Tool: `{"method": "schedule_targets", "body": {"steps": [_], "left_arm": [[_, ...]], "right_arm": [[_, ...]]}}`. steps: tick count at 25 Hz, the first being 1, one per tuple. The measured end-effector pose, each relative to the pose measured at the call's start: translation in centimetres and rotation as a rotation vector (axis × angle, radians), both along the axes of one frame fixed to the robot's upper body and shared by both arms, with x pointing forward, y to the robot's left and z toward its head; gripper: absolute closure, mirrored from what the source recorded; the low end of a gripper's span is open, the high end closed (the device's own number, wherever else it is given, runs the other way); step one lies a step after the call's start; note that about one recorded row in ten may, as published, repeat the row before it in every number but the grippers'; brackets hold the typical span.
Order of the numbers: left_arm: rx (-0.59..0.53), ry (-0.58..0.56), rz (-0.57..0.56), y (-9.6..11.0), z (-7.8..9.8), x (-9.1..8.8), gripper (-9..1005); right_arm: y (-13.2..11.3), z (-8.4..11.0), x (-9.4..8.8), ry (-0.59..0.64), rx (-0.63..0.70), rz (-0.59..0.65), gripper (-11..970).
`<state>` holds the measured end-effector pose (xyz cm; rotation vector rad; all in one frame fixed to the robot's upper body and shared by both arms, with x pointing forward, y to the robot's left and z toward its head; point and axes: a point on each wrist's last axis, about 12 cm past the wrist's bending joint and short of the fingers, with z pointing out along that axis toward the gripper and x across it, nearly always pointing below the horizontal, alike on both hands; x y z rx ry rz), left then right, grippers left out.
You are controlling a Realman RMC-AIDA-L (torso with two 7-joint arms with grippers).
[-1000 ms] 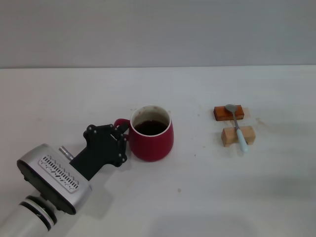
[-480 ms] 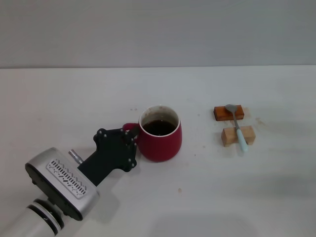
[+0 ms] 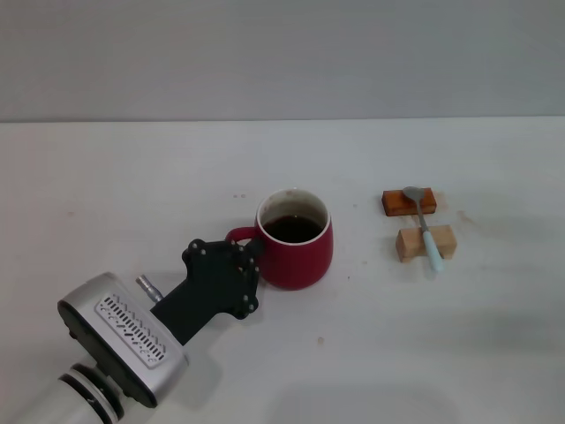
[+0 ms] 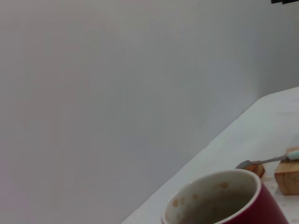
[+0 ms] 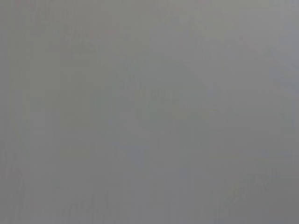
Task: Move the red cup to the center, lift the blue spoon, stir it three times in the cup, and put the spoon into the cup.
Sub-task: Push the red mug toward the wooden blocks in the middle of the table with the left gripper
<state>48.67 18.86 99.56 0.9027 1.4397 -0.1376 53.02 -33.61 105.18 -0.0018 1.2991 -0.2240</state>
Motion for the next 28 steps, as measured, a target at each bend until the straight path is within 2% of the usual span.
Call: {"method": "schedule_targets", "body": {"steps": [15, 23, 28], "left_arm": [[-0.014, 0.022, -0.057, -1.3, -0.1, -0.8, 994], [-0.021, 0.029, 0.046, 1.0, -0.5, -0.9, 995], [-0.091, 0.028, 0.118, 2.6, -0.2, -0.7, 995]], "right_arm": [[0.0, 0.0, 0.0, -0.002, 0.001, 0.001, 235], [0.1, 0.0, 0.0, -0.001, 0.002, 0.001, 235], [0.1, 0.0, 0.0, -0.002, 0.004, 0.001, 236]]}}
